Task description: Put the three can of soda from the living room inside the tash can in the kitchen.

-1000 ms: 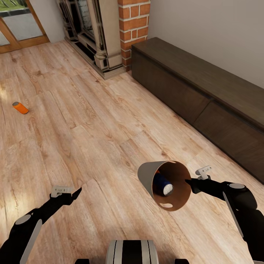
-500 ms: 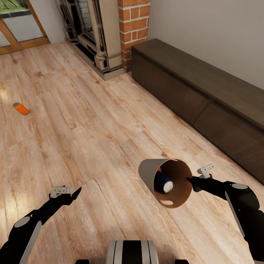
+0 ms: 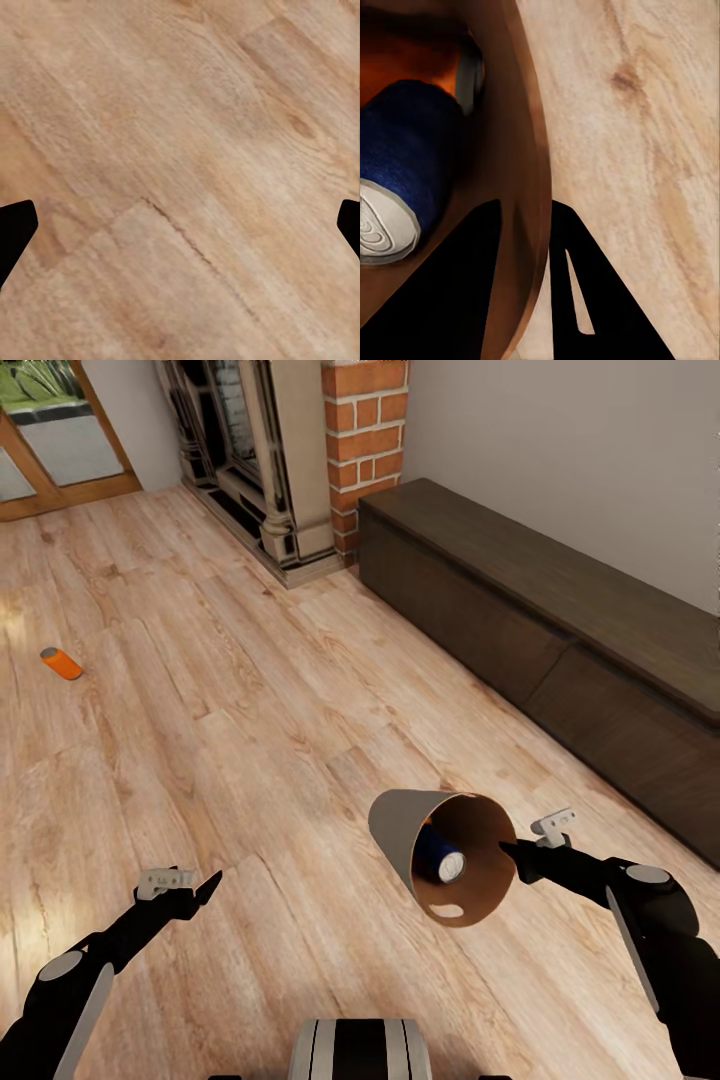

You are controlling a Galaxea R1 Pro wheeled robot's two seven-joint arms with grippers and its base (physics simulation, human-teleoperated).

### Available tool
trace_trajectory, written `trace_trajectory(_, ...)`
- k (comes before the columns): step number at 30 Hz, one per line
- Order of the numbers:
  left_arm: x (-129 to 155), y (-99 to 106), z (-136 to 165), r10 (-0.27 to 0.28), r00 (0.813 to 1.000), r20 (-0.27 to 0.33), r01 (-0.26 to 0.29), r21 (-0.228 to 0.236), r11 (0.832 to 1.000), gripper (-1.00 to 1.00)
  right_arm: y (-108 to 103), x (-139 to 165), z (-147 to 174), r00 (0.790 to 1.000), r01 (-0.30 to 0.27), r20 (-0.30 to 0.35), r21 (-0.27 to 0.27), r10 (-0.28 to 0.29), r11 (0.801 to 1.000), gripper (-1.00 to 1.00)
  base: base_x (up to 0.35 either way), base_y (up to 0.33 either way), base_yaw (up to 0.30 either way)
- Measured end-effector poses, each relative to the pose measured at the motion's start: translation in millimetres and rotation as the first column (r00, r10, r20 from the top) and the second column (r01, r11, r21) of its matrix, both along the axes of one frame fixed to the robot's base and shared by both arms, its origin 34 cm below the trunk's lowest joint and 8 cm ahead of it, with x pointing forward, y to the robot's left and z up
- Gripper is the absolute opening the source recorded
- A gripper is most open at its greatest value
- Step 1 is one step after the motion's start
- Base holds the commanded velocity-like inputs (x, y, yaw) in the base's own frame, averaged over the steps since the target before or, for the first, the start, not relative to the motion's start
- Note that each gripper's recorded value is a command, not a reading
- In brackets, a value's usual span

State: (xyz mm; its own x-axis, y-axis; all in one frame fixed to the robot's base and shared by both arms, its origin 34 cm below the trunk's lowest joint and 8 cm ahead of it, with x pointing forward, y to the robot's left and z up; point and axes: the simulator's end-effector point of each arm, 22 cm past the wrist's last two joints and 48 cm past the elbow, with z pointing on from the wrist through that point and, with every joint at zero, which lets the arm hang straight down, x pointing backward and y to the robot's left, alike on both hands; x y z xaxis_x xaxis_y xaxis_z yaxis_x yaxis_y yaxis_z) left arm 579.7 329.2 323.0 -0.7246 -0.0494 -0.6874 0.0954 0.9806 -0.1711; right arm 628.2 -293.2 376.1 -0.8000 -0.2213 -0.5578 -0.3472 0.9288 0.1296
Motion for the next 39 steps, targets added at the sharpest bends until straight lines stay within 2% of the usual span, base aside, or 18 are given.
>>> trace_trajectory(17,0.1,0.5,10.4,0.003,1.000,0.016,-0.003,0.000,1.000,1.00,8.3,-4.7,7.6,1.000,-0.007,0.025,0.011,0.007,1.000,-1.00,0.000,0.000,0.000)
trace_trajectory(21,1.4,0.9,13.0,0.004,1.000,0.022,-0.004,0.002,1.000,1.00,17.0,-4.7,10.2,1.000,0.000,0.029,0.035,-0.001,0.999,-1.00,0.000,0.000,0.021)
trace_trajectory(31,4.3,1.5,19.1,0.005,0.999,0.034,-0.005,0.003,1.000,1.00,21.9,-2.6,16.3,0.999,0.002,0.041,0.042,-0.003,0.999,-1.00,0.026,0.000,0.147)
trace_trajectory(39,5.4,3.2,22.5,0.009,0.999,0.036,-0.009,0.004,1.000,1.00,23.2,-0.8,21.0,0.999,0.001,0.052,0.043,-0.003,0.999,-1.00,0.259,0.031,0.180)
